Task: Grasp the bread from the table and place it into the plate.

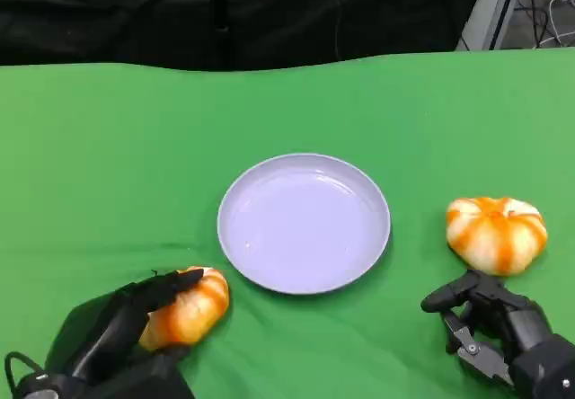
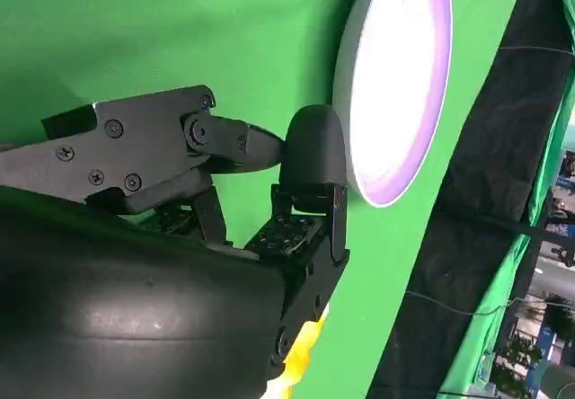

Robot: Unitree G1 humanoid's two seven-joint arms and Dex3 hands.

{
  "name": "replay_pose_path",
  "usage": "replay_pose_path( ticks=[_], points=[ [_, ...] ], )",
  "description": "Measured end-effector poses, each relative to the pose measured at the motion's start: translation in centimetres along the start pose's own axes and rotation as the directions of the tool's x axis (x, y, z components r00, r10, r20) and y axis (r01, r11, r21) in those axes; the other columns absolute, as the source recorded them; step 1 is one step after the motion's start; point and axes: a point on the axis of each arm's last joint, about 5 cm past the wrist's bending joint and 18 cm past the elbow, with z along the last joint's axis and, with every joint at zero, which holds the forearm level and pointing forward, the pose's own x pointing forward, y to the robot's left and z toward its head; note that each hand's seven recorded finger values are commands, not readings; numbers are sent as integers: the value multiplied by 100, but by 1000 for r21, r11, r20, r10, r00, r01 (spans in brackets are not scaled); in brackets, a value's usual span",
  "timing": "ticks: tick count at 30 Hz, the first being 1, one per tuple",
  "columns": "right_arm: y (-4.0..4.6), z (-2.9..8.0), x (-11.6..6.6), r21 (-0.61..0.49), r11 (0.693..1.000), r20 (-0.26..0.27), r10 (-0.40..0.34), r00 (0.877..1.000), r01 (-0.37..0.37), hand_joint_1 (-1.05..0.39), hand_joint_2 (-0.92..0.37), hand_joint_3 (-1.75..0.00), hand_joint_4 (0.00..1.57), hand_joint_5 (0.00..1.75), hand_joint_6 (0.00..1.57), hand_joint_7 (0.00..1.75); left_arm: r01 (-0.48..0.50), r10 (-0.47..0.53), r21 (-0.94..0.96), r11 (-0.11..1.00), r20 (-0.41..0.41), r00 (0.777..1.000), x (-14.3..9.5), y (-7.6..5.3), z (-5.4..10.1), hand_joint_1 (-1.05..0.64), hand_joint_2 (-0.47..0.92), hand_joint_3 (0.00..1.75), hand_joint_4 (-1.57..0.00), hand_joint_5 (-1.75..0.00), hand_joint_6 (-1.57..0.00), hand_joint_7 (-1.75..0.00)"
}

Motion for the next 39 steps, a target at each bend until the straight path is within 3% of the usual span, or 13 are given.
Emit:
replay_pose_path(
  ticks=[13,15,17,18,19,20,21,22,23,24,26,34,39],
  points=[
    [0,0,0,0,1000,-1,0,1000,0,-31,-92,-43,69,175,72,127,-4,4,-43,999,-10,1000,-11,12,21,12,92,28,-70,-4,-66,-3],
    [0,0,1,0,1000,-1,0,1000,0,-32,-92,-43,69,175,72,127,-5,5,-46,999,-10,1000,-11,12,21,11,92,24,-83,-6,-77,-5],
    [0,1,1,0,1000,-2,0,1000,0,-32,-92,-43,68,175,72,126,-14,14,-38,999,-7,1000,-10,8,21,6,91,23,-129,-14,-122,-9],
    [0,1,2,0,1000,-2,0,1000,0,-32,-92,-43,68,175,72,126,-24,23,-27,999,-4,1000,-7,4,22,5,91,22,-139,-13,-132,-6],
    [0,2,3,-1,1000,-2,0,1000,0,-32,-92,-43,68,175,71,126,-33,33,-19,999,-1,999,0,2,26,1,88,27,-146,-26,-144,-7],
    [0,2,3,-1,1000,-3,0,1000,0,-32,-92,-43,68,175,71,126,-45,45,-7,999,3,999,9,2,30,-3,80,43,-136,-67,-150,-14],
    [0,3,4,-1,1000,-3,0,1000,0,-31,-92,-43,68,175,71,126,-57,57,7,998,6,998,17,-3,32,-5,73,57,-127,-91,-152,-18],
    [0,3,5,-1,1000,-3,1,1000,-1,-31,-92,-43,68,175,71,126,-68,68,16,998,9,998,24,-7,34,-6,66,71,-119,-111,-148,-29],
    [0,4,5,-1,1000,-3,1,1000,-1,-31,-92,-43,68,175,71,126,-81,81,24,996,13,997,30,-12,34,-9,60,84,-113,-125,-134,-60],
    [0,4,6,-1,1000,-3,1,1000,-1,-31,-92,-43,68,175,72,126,-93,93,27,995,17,996,35,-20,30,-10,59,88,-111,-130,-126,-75],
    [0,5,7,-1,1000,-3,1,1000,-1,-31,-92,-43,68,175,72,126,-112,112,32,993,27,993,43,-29,28,-11,57,93,-110,-133,-119,-90],
    [0,5,9,-1,1000,-4,0,1000,0,-31,-92,-43,68,175,72,126,-138,137,34,990,37,990,33,-46,22,-10,55,98,-104,-143,-112,-99],
    [2,6,10,0,1000,-4,0,1000,0,-30,-92,-43,68,175,72,126,-180,179,32,983,52,983,2,-65,17,-10,49,106,-104,-143,-111,-95]
  ],
)
